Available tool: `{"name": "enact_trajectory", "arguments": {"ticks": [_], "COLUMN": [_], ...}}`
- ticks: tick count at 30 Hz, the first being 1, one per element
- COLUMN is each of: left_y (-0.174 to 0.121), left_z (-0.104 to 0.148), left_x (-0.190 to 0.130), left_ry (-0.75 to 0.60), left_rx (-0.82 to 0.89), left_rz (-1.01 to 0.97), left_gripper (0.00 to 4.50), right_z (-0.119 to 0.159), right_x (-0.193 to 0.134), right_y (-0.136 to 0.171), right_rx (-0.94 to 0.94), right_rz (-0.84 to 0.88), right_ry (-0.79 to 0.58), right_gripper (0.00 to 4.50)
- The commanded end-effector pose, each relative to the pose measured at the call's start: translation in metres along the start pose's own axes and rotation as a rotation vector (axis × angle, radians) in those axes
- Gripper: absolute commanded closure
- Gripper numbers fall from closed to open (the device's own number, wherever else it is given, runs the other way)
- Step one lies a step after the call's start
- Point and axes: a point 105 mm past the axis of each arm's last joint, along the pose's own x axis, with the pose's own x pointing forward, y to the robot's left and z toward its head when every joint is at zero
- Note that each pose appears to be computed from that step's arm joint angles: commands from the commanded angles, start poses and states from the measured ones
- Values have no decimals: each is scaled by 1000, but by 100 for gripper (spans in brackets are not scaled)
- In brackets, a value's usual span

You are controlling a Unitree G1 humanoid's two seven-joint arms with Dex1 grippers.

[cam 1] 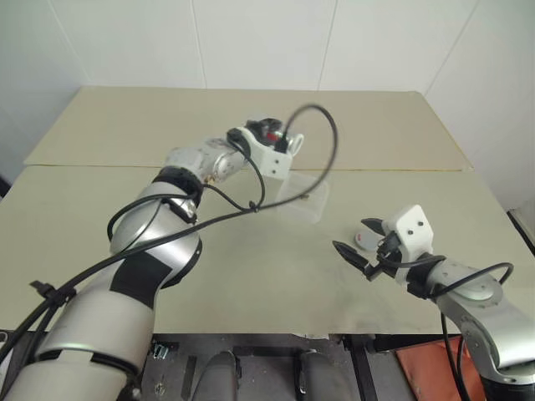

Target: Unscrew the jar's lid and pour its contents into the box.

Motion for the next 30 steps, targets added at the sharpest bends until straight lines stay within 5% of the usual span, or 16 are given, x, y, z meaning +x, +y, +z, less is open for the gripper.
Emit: {"name": "enact_trajectory", "arguments": {"ticks": [1,5,8,14,17,22,30], "left_y": [14,7,-7,-62,-88,-100,-128], "left_z": [-11,-24,-22,-5,4,-1,-1], "left_x": [-9,-20,-27,-51,-62,-72,-78], "left_ry": [-50,-193,-289,-255,-185,-110,-24], "left_rx": [-532,-1116,-1326,-1450,-1333,-1429,-1359], "left_rz": [78,175,226,256,271,380,366], "left_gripper": [255,255,255,255,255,255,255], "right_z": [11,11,11,14,14,14,12], "right_x": [0,4,9,21,25,27,27], "right_y": [-1,0,1,7,8,9,10], "right_rx": [-33,-27,-29,-38,-43,-50,-68], "right_rz": [2,10,30,88,107,127,128], "right_ry": [-46,-49,-50,-58,-56,-50,-32], "right_gripper": [1,1,1,1,1,1,1]}}
